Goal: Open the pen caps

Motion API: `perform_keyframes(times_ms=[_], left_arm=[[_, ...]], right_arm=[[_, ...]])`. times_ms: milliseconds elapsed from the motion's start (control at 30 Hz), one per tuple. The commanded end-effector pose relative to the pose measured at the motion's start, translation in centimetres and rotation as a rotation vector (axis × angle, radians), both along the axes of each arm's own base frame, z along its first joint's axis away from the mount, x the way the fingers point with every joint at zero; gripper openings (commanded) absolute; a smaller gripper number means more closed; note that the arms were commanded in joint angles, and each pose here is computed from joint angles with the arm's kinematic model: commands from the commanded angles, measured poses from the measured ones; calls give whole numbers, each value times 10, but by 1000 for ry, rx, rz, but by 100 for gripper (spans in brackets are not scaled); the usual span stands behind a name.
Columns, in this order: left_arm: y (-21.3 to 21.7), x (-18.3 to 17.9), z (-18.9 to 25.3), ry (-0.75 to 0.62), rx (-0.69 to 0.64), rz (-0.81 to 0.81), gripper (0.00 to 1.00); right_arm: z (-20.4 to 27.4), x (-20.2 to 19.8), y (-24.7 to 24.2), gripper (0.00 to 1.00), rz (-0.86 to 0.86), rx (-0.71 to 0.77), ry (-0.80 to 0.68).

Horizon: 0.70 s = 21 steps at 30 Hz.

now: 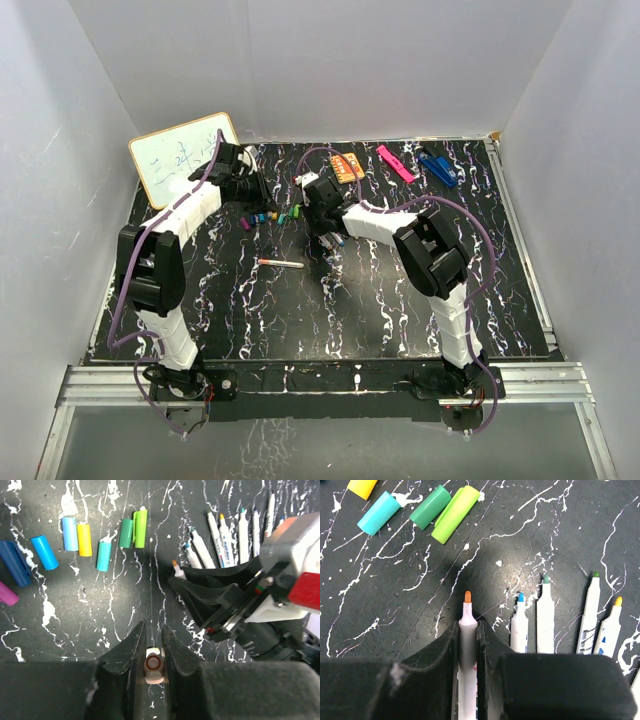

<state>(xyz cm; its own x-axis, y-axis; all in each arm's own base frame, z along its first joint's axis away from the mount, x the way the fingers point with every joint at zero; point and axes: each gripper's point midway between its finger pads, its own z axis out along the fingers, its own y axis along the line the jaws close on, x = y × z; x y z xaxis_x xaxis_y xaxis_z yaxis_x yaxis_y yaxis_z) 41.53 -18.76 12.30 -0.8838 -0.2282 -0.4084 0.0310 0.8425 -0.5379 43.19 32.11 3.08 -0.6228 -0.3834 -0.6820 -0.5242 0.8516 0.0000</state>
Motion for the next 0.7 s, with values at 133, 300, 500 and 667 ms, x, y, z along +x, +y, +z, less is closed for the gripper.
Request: perform_keyframes(times_ms=[133,300,500,667], left_arm=[[19,-17,-33,71,130,-11,0],[29,-19,-50,83,204,3,0],[35,-17,-73,113,252,6,0],[37,-12,-87,126,278,8,0]], right_arm=[[34,25,15,28,12,80,-88],[53,29,16,35,18,98,-119],[98,28,16,46,39,142,-188],[124,14,10,48,72,158,-218]])
